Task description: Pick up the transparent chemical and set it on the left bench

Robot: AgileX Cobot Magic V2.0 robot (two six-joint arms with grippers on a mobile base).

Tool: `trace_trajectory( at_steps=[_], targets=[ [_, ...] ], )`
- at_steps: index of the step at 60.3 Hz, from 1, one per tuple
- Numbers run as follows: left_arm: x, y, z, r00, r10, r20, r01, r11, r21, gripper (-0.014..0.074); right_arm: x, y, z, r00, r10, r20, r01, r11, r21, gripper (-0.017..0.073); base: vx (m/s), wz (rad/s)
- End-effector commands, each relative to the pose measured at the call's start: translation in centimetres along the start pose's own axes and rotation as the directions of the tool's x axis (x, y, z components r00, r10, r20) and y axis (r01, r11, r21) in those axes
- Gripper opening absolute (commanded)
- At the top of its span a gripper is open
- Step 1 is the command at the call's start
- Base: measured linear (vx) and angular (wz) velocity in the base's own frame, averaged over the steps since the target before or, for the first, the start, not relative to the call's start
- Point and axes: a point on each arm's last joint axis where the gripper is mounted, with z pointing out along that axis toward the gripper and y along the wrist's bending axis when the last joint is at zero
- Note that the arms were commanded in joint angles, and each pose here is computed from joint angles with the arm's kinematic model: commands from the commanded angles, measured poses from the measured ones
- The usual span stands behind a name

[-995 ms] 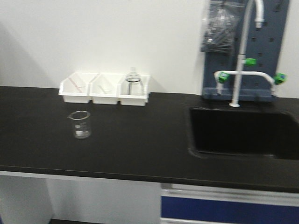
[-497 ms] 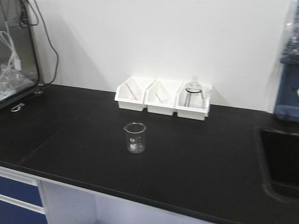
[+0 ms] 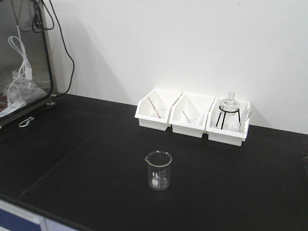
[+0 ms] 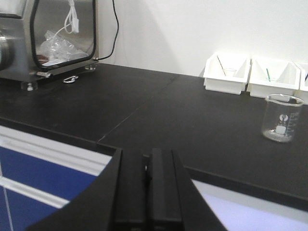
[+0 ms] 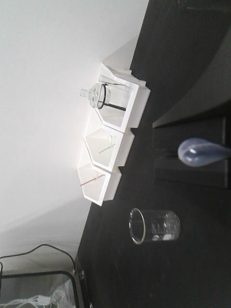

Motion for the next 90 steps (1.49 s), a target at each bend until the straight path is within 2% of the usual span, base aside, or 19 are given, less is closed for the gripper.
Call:
trace_trajectory(
  at_steps=[1,34,69,74,79,86,90],
  targets=[
    [-0.3,0.0,-0.1,0.997,-0.009,0.081,0.009,1.0,-0.002,-0.0003,-1.5,0.2,0.0,0.997,-0.003,0.079,0.006,1.0,-0.03,-0.0004,0.32,-0.08],
    [-0.3,0.0,-0.1,0.997,-0.009,0.081,0.009,1.0,-0.002,-0.0003,-1.5,0.2,0.0,0.997,-0.003,0.08,0.006,1.0,-0.031,-0.0004,0.26,-0.17],
    [-0.3,0.0,-0.1,0.997,-0.009,0.081,0.009,1.0,-0.002,-0.0003,-1.6,0.3,0.0,0.996,-0.003,0.092,0.007,0.999,-0.039,-0.0004,0.09,-0.11],
    [-0.3,0.0,-0.1,0.997,-0.009,0.081,0.009,1.0,-0.002,-0.0003,-1.9,0.6,0.3,0.992,0.002,0.125,0.008,0.997,-0.075,-0.0004,0.0,0.0],
    [-0.3,0.0,-0.1,0.997,-0.009,0.081,0.009,1.0,-0.002,-0.0003,-2.3,1.1,1.0,0.984,0.011,0.18,0.015,0.99,-0.143,-0.0003,0.0,0.01],
    [-0.3,0.0,-0.1,0.997,-0.009,0.081,0.009,1.0,-0.002,-0.0003,-3.4,1.9,3.1,0.972,0.015,0.236,0.044,0.968,-0.246,-0.0003,0.0,0.0],
    [-0.3,0.0,-0.1,0.997,-0.009,0.081,0.009,1.0,-0.002,-0.0003,-4.4,2.5,4.9,0.969,0.007,0.246,0.072,0.948,-0.309,-0.0003,0.0,0.0]
  ],
)
